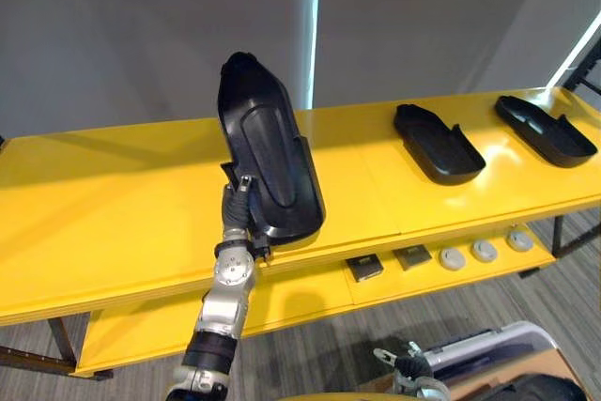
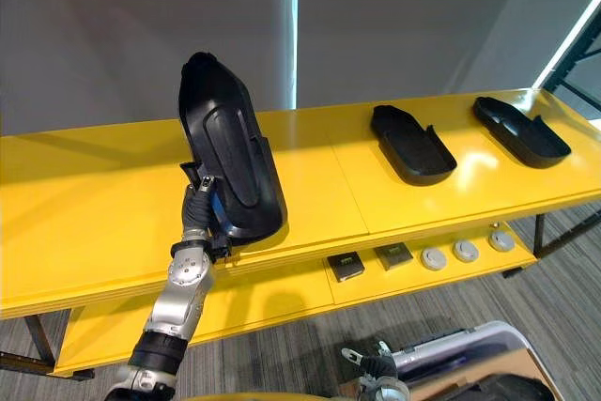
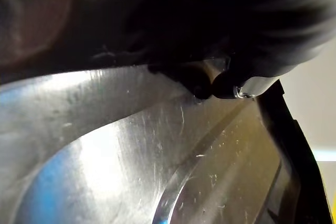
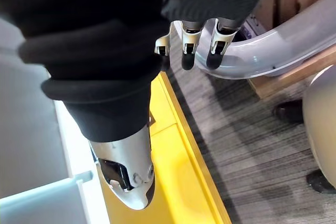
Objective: Walk over and take plastic housings, then place them on the shelf
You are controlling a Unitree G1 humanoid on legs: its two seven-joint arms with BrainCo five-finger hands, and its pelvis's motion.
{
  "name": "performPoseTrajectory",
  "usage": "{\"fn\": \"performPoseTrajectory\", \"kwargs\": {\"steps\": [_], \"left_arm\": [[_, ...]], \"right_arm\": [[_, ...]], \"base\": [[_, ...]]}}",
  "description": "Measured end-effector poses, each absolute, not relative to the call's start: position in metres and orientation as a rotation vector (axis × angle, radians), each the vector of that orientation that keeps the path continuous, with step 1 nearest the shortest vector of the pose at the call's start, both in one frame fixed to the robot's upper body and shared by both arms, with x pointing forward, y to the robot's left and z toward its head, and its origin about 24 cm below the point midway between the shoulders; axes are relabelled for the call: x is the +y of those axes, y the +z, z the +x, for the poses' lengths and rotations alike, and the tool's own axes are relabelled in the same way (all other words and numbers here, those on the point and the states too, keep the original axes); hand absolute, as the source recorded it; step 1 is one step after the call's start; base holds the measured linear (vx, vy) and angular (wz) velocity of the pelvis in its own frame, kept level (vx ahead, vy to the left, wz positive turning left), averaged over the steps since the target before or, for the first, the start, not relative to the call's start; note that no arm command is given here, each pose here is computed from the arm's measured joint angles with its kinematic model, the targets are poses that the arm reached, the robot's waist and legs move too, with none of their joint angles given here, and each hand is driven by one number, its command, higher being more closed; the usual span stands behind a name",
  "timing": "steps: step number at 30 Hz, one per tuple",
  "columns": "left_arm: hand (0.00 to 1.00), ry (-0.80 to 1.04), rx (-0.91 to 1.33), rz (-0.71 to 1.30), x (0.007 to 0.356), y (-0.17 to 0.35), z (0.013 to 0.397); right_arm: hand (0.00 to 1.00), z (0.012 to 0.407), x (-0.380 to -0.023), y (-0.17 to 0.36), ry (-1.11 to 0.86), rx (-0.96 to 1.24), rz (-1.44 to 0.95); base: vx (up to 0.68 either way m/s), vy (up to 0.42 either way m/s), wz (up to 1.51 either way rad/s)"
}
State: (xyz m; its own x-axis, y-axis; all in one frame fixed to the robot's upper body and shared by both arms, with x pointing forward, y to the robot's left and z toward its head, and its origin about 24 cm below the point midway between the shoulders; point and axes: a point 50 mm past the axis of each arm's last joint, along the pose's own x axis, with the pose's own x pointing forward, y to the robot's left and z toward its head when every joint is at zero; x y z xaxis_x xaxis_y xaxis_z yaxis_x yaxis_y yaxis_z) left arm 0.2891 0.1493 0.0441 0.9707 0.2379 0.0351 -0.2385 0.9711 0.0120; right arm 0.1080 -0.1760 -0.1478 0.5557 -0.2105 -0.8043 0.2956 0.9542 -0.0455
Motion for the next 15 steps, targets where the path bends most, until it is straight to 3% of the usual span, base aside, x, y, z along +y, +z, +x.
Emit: {"fn": "performPoseTrajectory", "kwargs": {"steps": [15], "left_arm": [[1.0, 0.414, 0.086, 0.105, 0.176, 0.044, 0.331]], "right_arm": [[0.0, 0.121, -0.169, -0.143, -0.211, 0.895, 0.06]], "base": [[-0.11, -0.025, -0.07]]}}
